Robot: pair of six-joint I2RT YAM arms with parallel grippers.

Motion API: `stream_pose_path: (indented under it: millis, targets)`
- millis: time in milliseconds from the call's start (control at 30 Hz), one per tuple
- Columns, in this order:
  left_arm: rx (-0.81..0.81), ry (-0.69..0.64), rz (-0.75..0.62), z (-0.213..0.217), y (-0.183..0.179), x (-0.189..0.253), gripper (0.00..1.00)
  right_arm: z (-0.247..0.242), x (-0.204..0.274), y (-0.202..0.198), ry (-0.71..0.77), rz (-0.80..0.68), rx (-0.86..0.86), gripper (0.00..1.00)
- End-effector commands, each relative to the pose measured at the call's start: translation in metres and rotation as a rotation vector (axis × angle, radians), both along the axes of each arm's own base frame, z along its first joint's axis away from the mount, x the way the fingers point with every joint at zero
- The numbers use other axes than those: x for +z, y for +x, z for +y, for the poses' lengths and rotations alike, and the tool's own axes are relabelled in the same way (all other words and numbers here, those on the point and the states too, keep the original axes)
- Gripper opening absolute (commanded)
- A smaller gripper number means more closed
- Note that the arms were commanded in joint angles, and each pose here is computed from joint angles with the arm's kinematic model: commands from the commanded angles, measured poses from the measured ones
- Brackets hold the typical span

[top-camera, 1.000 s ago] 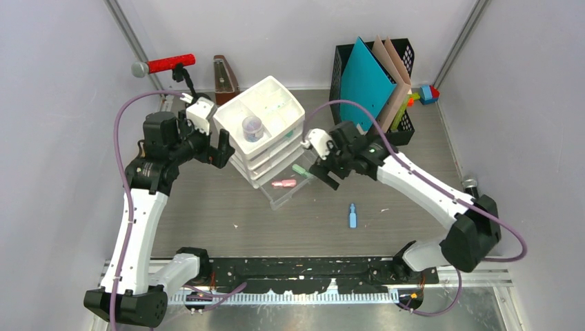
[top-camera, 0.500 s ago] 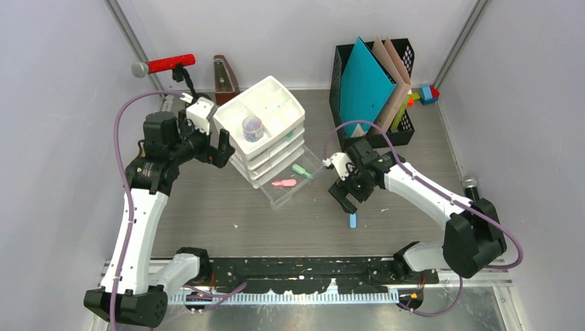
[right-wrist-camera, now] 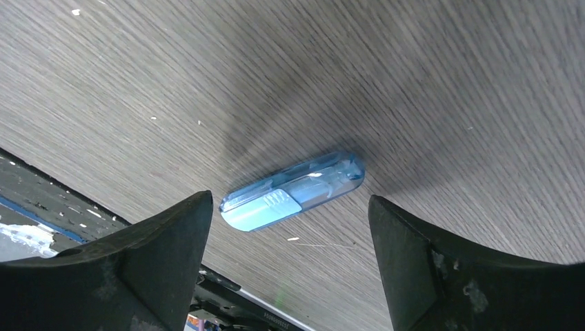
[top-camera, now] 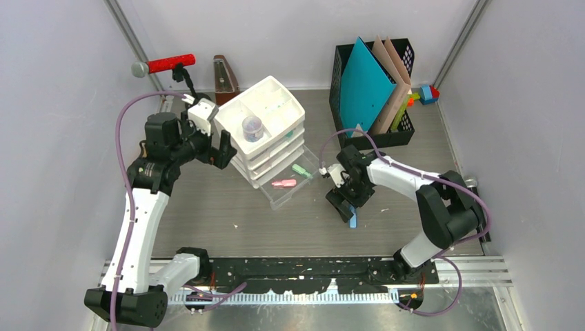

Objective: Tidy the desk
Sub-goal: Pick up the stationery from the center of the board.

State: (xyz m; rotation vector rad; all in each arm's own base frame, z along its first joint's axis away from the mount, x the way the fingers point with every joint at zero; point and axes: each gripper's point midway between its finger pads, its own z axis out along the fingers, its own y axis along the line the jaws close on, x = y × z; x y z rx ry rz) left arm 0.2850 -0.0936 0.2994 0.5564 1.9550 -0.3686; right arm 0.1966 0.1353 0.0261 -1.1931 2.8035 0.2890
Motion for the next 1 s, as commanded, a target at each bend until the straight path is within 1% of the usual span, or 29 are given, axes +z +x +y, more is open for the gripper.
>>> stream_pose_path:
  millis: [0,133,233,467,533,633,733,867,900,933,967]
  targets:
    - [-0.018,-0.032,-0.057,-0.005,0.002,0.016,1.0,0.004,0.005,0.01,0.008,-0.021,-0.018,0.88]
    - [-0.019,-0.033,-0.054,-0.005,0.002,0.015,1.0,0.001,-0.002,0.006,-0.013,0.003,-0.007,0.81]
    - [-0.02,-0.032,-0.052,-0.005,0.002,0.014,1.0,-0.001,-0.006,0.004,-0.03,0.03,-0.002,0.7]
    - [-0.024,-0.033,-0.053,-0.006,0.002,0.015,1.0,-0.003,-0.002,0.008,-0.05,0.024,-0.001,0.54]
    - [-0.027,-0.034,-0.05,-0.006,0.002,0.014,1.0,-0.006,0.0,0.013,-0.067,0.001,-0.001,0.47]
    - [-0.028,-0.035,-0.05,-0.006,0.002,0.015,1.0,-0.005,0.01,0.021,-0.069,-0.031,0.0,0.4]
    - [-0.03,-0.035,-0.051,-0.007,0.001,0.015,1.0,-0.001,0.023,0.027,-0.057,-0.047,0.007,0.3]
    - [-0.03,-0.036,-0.049,-0.007,0.002,0.014,1.0,0.016,0.052,0.053,-0.002,-0.121,0.048,0.19]
    - [-0.03,-0.035,-0.051,-0.007,0.002,0.015,1.0,0.019,0.056,0.056,0.01,-0.125,0.056,0.15]
    - [-0.03,-0.035,-0.048,-0.007,0.002,0.014,1.0,0.026,0.066,0.066,0.031,-0.161,0.072,0.13]
    - [-0.029,-0.035,-0.049,-0.007,0.002,0.015,1.0,0.03,0.069,0.069,0.041,-0.164,0.081,0.11]
